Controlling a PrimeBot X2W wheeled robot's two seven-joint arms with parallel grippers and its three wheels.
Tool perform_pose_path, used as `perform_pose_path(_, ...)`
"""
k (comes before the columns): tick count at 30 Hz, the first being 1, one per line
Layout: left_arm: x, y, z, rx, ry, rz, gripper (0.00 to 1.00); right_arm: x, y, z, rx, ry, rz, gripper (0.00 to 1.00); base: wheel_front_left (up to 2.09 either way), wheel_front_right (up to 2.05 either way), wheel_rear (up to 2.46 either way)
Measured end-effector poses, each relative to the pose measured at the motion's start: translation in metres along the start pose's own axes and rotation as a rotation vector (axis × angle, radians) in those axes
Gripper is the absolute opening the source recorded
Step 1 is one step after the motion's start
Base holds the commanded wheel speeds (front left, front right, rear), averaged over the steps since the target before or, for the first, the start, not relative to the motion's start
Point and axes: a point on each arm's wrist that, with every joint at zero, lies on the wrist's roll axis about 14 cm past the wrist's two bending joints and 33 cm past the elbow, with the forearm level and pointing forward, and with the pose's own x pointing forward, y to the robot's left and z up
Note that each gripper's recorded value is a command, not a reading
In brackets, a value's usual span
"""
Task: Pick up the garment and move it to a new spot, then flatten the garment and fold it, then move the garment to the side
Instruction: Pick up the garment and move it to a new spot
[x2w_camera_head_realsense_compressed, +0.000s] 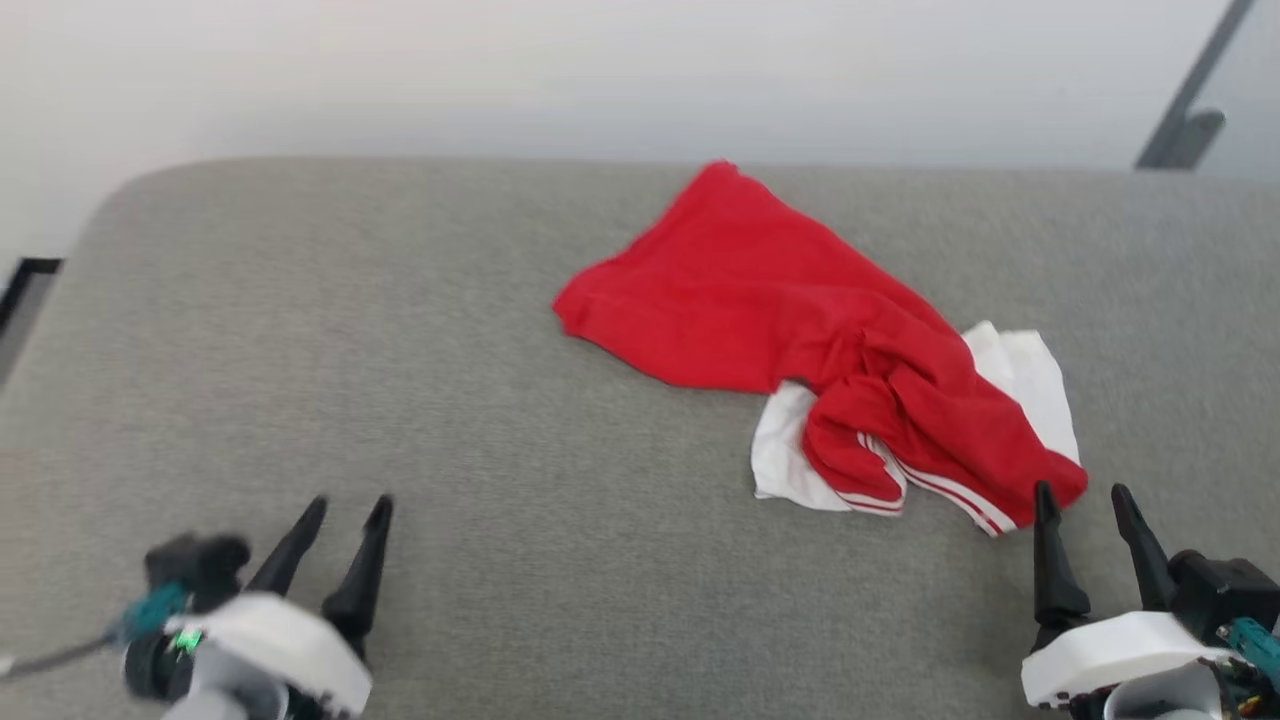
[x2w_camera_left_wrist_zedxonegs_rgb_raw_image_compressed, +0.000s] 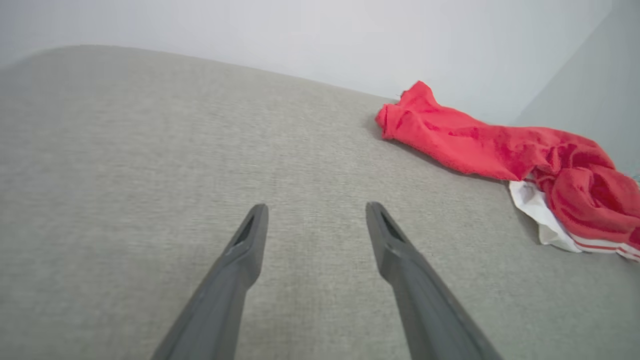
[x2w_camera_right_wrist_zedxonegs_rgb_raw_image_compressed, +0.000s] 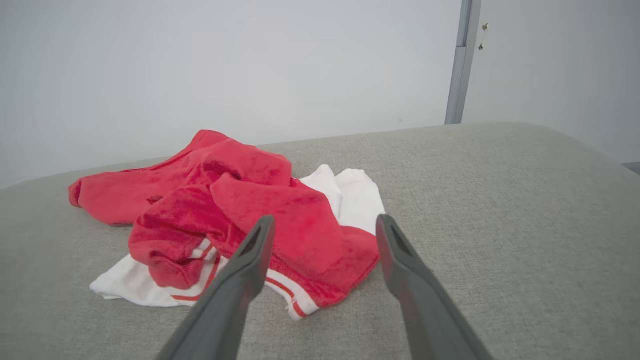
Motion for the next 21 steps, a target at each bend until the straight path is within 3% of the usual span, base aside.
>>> perform_pose_path(11, -0.083, 0.036, 0.037, 0.121, -0.230, 0.201, 1.00, -0.007, 0.019, 0.033, -0.024, -0.095, 0.059, 1.00, 0.00, 0.00, 0.00)
perform_pose_path(21, -0.086, 0.011, 0.047, 0.152, -0.292, 0.163, 1.00, -0.015, 0.011, 0.040, -0.024, -0.121, 0.039, 1.00, 0.00, 0.00, 0.00)
